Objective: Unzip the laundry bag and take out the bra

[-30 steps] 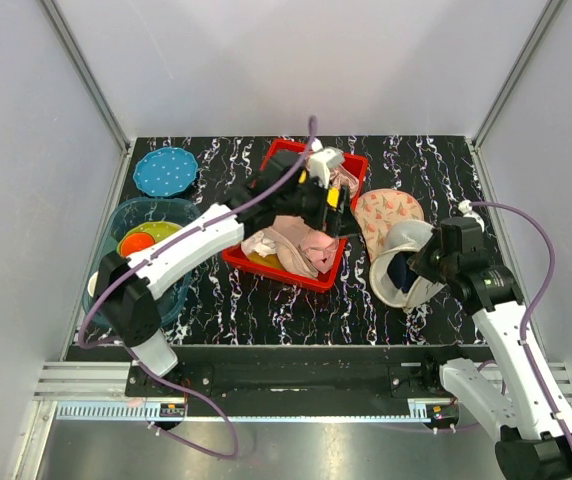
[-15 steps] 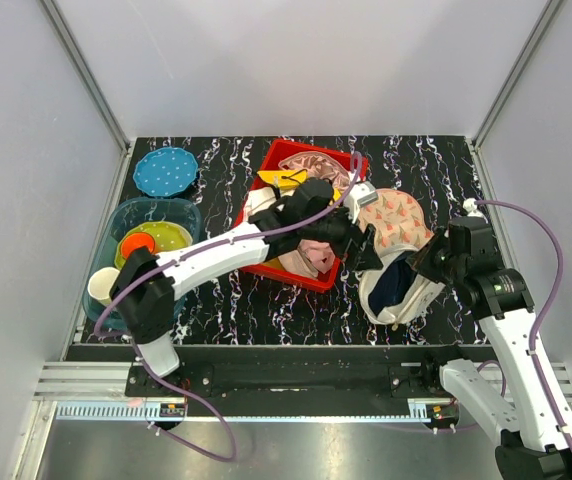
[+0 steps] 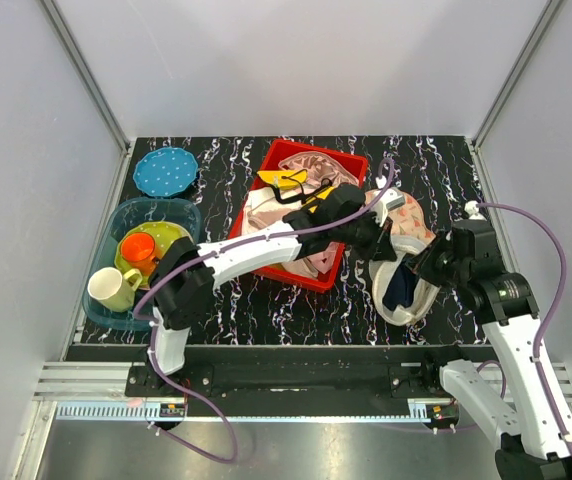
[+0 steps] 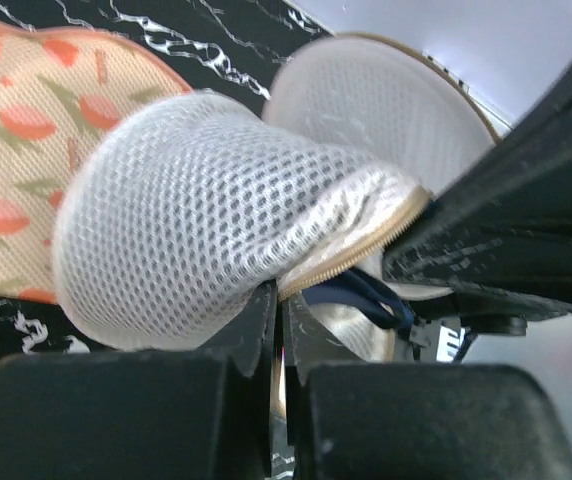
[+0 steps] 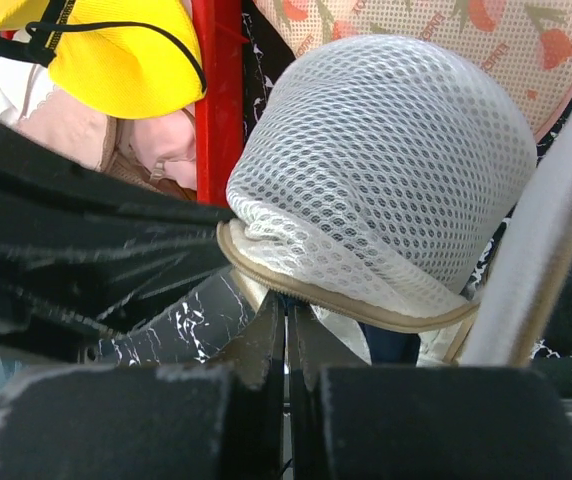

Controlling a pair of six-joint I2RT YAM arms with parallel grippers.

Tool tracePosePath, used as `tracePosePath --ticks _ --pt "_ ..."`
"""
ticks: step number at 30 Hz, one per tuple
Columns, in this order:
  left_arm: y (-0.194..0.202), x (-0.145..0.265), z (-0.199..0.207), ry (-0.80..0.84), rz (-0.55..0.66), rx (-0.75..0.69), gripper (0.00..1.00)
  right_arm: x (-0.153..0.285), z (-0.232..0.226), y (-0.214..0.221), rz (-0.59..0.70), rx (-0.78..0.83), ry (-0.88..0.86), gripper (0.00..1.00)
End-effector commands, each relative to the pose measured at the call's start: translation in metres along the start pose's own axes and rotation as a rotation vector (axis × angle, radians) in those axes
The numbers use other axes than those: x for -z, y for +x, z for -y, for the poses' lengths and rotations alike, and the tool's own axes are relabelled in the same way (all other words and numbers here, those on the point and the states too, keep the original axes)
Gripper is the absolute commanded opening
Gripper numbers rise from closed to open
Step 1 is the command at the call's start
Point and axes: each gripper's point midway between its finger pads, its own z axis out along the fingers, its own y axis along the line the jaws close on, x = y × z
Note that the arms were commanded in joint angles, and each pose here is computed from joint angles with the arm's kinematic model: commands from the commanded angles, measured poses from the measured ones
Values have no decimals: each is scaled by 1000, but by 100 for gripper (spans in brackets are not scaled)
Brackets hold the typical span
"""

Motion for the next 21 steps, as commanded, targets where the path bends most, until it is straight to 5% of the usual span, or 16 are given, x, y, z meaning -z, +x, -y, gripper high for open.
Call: tracePosePath --ticks 1,12,21 --pt "-41 -1 8 33 87 -6 0 24 -18 -12 46 9 -75 0" --pt "-62 0 -15 41 164 185 0 31 -2 26 -58 10 -83 0" --pt "-41 -37 -53 -68 79 359 0 77 -48 10 -13 97 -315 0"
